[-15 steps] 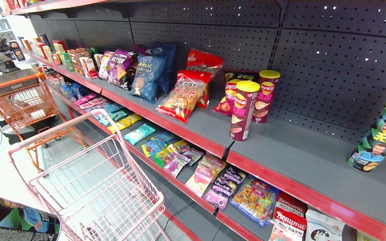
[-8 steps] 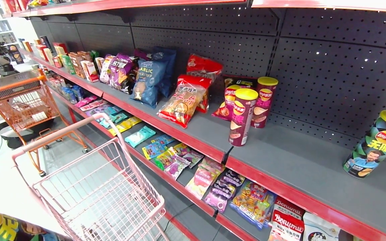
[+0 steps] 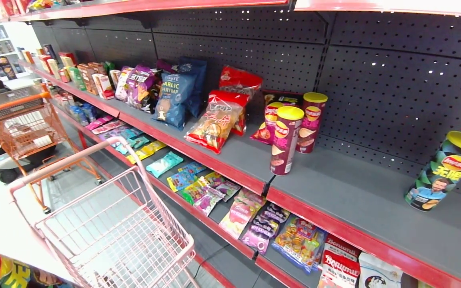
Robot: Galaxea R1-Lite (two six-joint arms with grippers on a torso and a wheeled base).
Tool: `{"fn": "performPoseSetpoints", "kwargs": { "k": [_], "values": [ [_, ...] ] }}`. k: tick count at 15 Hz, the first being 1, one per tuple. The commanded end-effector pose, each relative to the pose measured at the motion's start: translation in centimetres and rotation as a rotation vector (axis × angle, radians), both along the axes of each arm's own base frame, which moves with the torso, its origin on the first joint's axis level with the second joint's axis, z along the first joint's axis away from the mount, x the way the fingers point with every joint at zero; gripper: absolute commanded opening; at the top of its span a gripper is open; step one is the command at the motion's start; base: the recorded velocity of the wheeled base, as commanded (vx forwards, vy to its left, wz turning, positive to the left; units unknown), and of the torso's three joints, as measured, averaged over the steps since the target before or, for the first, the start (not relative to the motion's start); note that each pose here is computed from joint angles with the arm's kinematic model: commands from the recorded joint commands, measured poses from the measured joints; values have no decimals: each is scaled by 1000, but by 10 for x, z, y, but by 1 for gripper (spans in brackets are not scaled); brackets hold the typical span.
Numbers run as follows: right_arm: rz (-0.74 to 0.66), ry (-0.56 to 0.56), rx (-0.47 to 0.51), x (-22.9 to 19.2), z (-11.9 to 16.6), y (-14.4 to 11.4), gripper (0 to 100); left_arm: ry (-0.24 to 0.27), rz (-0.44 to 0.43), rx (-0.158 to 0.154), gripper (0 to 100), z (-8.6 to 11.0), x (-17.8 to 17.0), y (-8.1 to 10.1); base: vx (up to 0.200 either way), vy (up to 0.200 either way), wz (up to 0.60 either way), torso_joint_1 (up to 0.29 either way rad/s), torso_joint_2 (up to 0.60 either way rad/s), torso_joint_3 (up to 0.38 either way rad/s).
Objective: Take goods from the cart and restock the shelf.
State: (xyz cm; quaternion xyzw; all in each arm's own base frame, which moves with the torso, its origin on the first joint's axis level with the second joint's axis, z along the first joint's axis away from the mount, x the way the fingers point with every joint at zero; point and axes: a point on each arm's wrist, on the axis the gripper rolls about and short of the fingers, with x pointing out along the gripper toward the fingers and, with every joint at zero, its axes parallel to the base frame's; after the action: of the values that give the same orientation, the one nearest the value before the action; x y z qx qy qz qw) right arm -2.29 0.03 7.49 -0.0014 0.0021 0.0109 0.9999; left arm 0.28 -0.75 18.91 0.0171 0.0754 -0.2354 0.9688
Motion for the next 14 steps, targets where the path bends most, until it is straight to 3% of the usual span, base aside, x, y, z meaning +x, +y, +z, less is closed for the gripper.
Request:
{"fn": "performPoseSetpoints", "kwargs": {
  "k": [1, 9, 12, 14],
  "values": [
    [1, 0, 0, 0, 0, 0, 100, 9, -25, 1, 0, 0, 2, 0, 0, 0, -600, -2, -2, 2],
    [1, 0, 0, 0, 0, 0, 100, 8, -29, 2, 0, 0, 1, 0, 0, 0, -600, 5, 4, 3],
    [1, 0, -2, 0, 0, 0, 100, 1, -30, 19, 0, 0, 1, 0, 0, 0, -600, 1, 5, 2],
    [1, 0, -2, 0, 0, 0, 100, -2, -32, 18, 0, -1, 1, 0, 0, 0, 0, 0, 0, 0]
  ]
}}
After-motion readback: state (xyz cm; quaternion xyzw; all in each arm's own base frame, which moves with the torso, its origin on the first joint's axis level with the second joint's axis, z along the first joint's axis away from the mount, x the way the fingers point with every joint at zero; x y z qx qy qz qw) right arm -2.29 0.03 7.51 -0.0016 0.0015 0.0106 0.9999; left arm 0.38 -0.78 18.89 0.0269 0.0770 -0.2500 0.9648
